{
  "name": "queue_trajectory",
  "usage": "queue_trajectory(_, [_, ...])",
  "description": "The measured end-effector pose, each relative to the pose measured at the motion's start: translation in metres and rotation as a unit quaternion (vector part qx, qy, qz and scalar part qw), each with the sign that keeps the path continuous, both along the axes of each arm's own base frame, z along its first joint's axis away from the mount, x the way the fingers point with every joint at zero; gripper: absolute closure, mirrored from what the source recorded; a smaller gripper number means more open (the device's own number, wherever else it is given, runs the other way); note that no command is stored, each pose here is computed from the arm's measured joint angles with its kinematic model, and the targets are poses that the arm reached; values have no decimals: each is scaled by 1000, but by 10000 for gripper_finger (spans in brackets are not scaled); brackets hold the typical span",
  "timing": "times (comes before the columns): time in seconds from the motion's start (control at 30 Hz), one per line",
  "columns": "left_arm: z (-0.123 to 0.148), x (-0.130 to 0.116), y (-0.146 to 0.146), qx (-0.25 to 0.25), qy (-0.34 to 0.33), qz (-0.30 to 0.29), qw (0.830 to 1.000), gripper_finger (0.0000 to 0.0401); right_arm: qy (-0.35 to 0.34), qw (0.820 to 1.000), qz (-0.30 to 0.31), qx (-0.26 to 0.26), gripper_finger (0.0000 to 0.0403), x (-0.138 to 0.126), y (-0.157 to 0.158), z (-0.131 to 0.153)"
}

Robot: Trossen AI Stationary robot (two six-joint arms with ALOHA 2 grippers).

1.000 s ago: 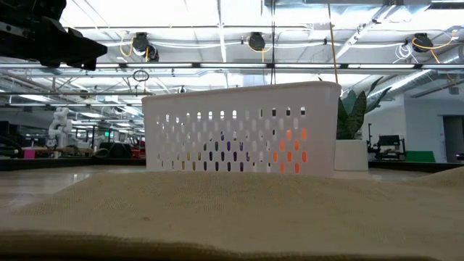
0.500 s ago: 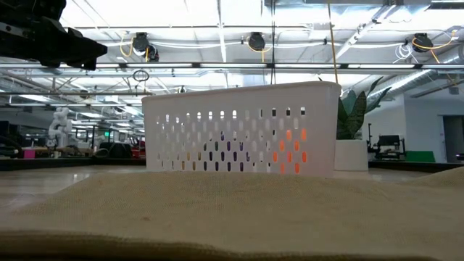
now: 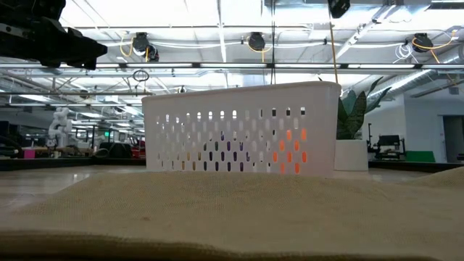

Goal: Pick and placing Produce into tupperware
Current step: Adjust the basket

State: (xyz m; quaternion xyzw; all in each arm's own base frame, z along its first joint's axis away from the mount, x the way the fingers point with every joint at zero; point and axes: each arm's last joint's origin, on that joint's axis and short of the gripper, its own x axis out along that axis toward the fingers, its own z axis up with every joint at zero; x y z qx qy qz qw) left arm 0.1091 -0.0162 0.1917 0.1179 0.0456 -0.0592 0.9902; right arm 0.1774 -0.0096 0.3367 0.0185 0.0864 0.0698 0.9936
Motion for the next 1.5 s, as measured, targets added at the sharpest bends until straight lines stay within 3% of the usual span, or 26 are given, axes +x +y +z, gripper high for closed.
queue_trajectory(0.23, [0, 0, 0, 0, 0, 0, 1000, 370, -5, 1000, -25, 1, 403, -10, 0, -5])
queue_trajectory(0.5, [0, 0, 0, 1, 0, 0, 1000, 370, 45, 999, -12, -24, 403, -21, 3, -21])
queue_trajectory(0.87, [0, 0, 0, 1, 0, 0, 1000, 370, -31, 998, -12, -44, 403, -46, 5, -31])
queue_trajectory(1.1, [0, 0, 0, 1, 0, 0, 1000, 370, -24, 999, -15, -46, 403, -54, 5, -61])
queue_trajectory(1.3, [0, 0, 0, 1, 1, 0, 1000, 370, -47, 995, -78, -43, 403, -58, 2, -81])
queue_trajectory(1.5, [-1, 0, 0, 4, 4, 0, 1000, 370, -57, 994, -76, -56, 403, -56, 2, -98])
